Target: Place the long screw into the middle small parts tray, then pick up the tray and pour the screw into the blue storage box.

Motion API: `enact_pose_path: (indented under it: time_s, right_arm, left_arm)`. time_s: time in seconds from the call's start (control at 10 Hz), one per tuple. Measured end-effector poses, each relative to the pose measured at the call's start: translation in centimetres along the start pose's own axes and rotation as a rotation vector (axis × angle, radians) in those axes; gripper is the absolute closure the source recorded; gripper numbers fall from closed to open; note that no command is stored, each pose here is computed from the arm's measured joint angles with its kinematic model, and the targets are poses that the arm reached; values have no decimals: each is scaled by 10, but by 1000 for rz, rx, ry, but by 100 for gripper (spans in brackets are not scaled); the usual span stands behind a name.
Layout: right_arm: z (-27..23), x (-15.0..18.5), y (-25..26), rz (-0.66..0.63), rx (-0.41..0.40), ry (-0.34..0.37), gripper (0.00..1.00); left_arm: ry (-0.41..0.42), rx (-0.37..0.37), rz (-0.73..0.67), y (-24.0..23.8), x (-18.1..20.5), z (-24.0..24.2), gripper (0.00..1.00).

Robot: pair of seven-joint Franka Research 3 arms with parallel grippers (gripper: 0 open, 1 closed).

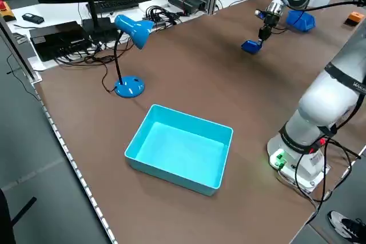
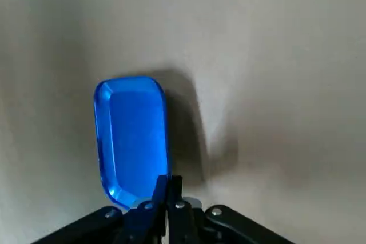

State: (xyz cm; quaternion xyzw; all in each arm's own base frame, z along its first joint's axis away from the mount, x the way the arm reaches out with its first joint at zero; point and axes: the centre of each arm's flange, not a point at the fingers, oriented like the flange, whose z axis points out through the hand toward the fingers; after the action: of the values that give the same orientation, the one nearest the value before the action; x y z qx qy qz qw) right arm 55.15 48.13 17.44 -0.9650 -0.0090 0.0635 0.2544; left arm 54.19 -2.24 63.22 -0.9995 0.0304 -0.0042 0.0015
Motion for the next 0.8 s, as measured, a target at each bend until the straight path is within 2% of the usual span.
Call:
enact_pose_path:
  time_s: [0.2, 0.4, 0.6, 0.8]
  right_arm:
    - [-2, 2, -1, -2, 4, 18, 95]
    - [-6, 6, 2, 4, 7, 31, 70]
    - [-15, 14, 3, 8, 15, 39, 37]
    - [-50, 28, 9, -20, -7, -10, 26]
  left_arm:
    - [0, 0, 0, 0, 0, 0, 0]
    - [0, 0, 0, 0, 0, 0, 0]
    - [0, 0, 0, 0, 0, 0, 0]
    - [0, 0, -1, 0, 0, 0, 0]
